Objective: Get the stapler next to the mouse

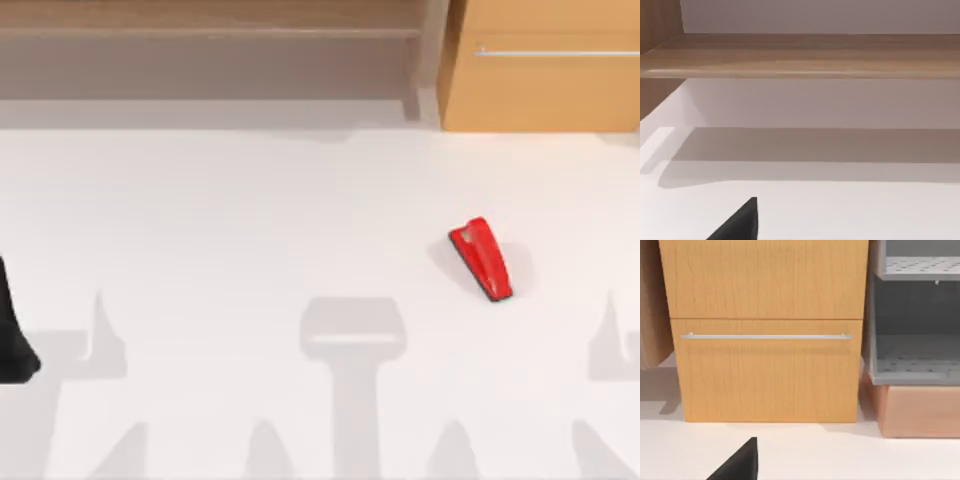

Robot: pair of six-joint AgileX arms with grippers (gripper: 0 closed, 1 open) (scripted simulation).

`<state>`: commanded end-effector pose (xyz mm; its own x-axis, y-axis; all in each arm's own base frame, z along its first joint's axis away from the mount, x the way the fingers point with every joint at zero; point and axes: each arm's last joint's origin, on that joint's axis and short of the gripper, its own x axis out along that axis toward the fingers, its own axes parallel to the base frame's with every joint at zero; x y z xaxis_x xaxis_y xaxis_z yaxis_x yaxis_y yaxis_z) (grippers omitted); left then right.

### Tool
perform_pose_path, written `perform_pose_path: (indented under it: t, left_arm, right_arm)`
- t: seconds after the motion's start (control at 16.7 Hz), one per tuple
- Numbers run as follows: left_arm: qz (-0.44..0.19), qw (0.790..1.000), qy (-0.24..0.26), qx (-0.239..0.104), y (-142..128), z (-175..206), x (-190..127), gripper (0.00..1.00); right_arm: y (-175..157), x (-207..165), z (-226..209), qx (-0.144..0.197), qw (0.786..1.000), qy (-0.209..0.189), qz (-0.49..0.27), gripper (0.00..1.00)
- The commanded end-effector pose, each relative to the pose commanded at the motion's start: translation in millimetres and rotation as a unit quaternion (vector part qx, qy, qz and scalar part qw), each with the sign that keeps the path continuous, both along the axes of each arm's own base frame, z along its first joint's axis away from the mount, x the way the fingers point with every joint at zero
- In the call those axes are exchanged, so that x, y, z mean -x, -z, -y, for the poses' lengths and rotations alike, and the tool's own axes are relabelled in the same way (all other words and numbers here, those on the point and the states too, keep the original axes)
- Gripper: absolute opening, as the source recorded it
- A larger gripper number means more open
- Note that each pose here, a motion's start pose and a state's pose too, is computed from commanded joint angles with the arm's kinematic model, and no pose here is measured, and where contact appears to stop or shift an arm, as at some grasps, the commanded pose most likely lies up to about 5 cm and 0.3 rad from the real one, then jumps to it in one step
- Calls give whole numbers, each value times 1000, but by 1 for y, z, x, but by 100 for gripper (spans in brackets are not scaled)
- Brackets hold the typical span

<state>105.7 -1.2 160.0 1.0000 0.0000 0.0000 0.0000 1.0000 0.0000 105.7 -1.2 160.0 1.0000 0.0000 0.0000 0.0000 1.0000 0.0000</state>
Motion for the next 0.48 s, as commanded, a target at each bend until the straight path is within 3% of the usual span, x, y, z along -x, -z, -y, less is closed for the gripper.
perform_pose_path:
  t: [0.24, 0.48]
  left_arm:
    - [0, 1000, 0, 0, 0, 0, 0, 100]
    - [0, 1000, 0, 0, 0, 0, 0, 100]
  right_arm:
    - [-6, 0, -1, 0, 1000, -2, -10, 100]
    - [-42, -6, -5, 1, 997, -20, -70, 100]
